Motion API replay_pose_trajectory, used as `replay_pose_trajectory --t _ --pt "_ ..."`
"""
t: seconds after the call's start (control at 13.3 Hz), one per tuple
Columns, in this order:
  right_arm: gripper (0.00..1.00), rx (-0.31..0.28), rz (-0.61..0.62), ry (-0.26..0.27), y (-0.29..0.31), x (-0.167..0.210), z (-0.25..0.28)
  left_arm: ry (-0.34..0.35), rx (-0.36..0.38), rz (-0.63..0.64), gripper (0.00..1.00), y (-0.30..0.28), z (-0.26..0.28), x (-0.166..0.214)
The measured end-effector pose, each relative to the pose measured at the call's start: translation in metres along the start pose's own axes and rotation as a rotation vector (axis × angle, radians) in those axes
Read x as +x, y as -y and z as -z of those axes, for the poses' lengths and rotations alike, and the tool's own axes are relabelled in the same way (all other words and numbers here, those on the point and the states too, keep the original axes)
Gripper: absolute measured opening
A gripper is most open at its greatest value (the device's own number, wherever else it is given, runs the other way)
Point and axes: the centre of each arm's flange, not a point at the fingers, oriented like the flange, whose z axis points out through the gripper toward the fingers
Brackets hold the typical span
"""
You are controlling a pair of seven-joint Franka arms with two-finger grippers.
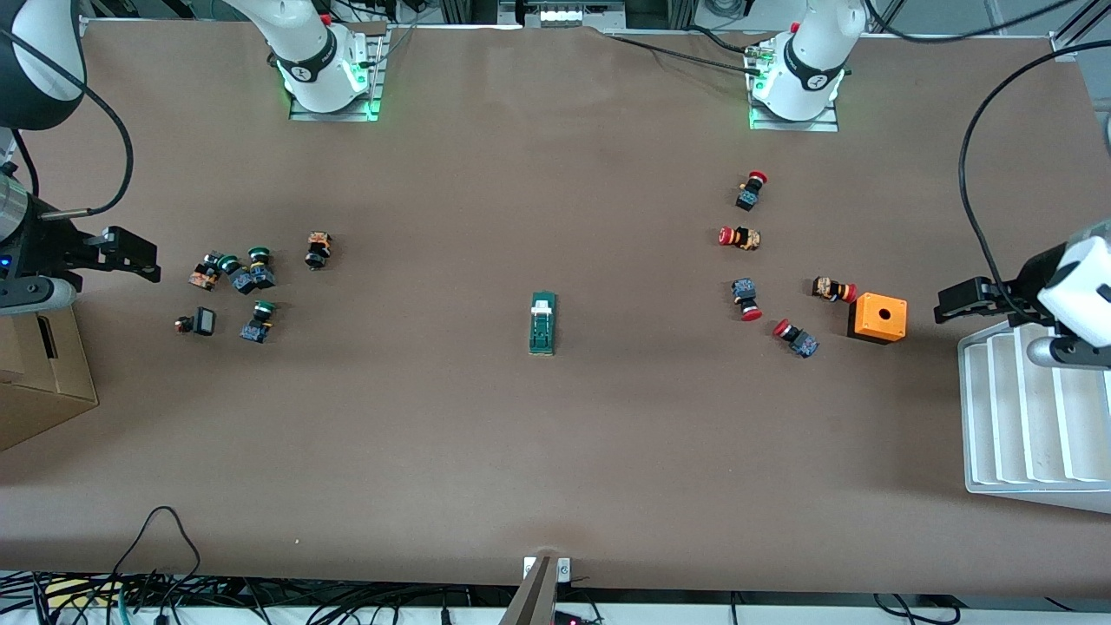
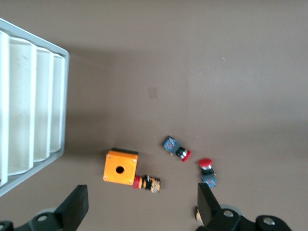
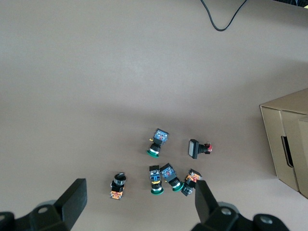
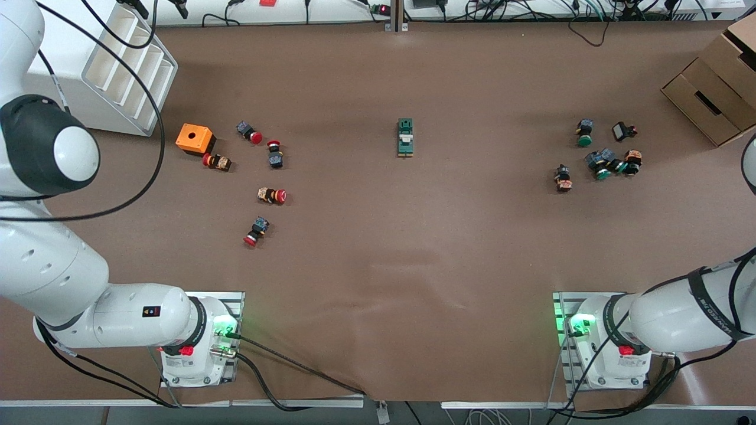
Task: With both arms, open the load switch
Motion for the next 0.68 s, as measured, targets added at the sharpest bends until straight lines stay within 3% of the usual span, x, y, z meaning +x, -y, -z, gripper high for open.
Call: replay_pose_trajectory --t 0.68 --pt "1.0 0.0 0.002 0.001 -0.001 0.0 0.0 -0.087 0.001 0.012 1.0 0.005 0.029 -0.06"
